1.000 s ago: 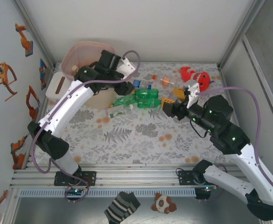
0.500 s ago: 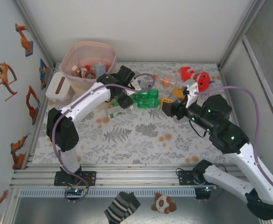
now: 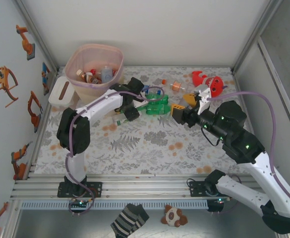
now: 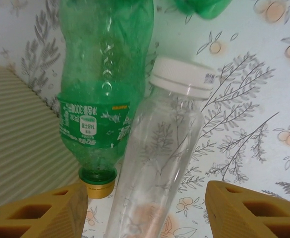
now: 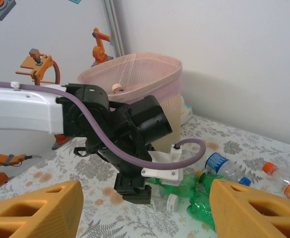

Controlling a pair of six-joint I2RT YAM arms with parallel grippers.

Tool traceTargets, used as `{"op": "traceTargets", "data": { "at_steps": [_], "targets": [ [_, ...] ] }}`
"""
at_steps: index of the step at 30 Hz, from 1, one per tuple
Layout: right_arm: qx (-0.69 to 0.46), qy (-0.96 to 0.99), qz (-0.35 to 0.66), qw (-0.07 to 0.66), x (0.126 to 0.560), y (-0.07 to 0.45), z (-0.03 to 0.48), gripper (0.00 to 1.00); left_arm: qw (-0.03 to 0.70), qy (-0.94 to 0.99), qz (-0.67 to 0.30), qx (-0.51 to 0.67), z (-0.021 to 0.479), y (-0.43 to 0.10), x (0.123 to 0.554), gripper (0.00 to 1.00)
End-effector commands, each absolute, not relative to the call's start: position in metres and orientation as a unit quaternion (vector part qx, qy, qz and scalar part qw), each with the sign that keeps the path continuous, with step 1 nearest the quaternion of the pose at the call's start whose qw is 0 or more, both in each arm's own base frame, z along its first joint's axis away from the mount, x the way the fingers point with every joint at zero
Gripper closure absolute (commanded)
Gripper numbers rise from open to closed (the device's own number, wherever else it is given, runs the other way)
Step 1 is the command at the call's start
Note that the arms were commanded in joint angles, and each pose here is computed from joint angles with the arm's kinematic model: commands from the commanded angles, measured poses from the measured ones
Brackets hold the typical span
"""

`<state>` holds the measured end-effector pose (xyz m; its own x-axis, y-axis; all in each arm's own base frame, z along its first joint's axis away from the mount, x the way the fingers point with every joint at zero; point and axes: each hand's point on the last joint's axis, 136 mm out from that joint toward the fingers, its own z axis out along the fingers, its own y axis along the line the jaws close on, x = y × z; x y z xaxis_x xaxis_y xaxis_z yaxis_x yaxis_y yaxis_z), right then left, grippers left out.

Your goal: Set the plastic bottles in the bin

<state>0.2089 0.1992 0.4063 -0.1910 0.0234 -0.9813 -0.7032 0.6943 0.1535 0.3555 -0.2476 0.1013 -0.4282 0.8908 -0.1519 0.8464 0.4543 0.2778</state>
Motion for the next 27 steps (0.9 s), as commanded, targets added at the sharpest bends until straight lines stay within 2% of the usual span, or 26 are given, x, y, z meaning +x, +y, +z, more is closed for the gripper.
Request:
{"op": "traceTargets", "data": {
  "at_steps": [1, 13, 27],
  "targets": [
    [-0.236, 0.696, 0.313, 0.601, 0.206, 0.197, 0.415, 0.33, 0.118, 0.849, 0.084, 0.509, 0.085, -0.24, 0.355, 0.37],
    [-0.24, 0.695, 0.31, 0.603, 0.206, 0.197, 0.415, 0.33, 0.059, 0.859, 0.078, 0.502, 0.054, -0.23, 0.343, 0.36],
    [-0.236, 0.694, 0.314, 0.603, 0.203, 0.195, 0.418, 0.33, 0.049, 0.861, 0.06, 0.503, 0.047, -0.234, 0.338, 0.48]
  ]
}}
